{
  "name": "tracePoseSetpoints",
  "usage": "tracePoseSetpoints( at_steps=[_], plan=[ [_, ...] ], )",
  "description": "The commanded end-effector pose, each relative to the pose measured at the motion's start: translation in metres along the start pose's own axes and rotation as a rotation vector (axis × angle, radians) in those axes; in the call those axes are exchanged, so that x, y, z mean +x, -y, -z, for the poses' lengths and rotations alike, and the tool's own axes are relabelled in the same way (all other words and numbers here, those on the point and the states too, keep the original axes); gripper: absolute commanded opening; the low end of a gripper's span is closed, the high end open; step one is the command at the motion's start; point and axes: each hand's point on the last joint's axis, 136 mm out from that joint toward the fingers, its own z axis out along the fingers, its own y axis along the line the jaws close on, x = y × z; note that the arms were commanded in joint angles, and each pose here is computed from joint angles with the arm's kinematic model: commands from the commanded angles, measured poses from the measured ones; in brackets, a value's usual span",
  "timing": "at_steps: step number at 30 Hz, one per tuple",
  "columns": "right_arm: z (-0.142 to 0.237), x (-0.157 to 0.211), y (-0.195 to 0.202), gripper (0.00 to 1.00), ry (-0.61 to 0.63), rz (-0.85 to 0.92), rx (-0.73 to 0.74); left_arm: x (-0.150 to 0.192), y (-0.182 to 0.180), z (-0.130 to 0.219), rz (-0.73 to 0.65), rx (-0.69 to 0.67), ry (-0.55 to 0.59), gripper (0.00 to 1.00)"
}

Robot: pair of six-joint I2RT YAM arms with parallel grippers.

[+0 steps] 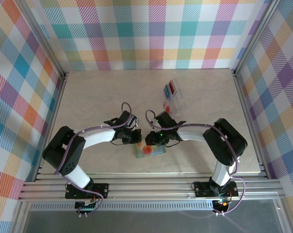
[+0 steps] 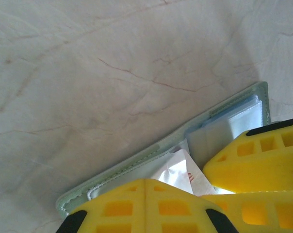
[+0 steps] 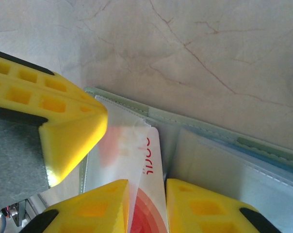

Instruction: Put the credit cards into the card holder

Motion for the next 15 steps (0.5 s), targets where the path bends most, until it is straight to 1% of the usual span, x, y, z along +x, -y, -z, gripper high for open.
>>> tracePoseSetpoints(
  at_steps=[1, 5, 10, 15],
  plan=[
    [0.006, 0.01, -0.004, 0.26, -0.021, 0.011, -0.017, 0.01, 0.003, -0.009, -0.001, -0.004, -0.021, 0.0],
    [0.006, 0.011, -0.005, 0.25, -0.022, 0.009, -0.026, 0.017, -0.011, -0.014, 0.021, -0.058, -0.023, 0.0],
    [0.008, 0.014, -0.003, 0.25, -0.025, -0.005, -0.025, 0.026, -0.031, -0.016, 0.042, -0.135, -0.019, 0.0],
    [0.005, 0.02, -0.002, 0.26, -0.045, -0.022, -0.045, 0.035, -0.042, -0.023, 0.065, -0.151, -0.028, 0.0]
  ],
)
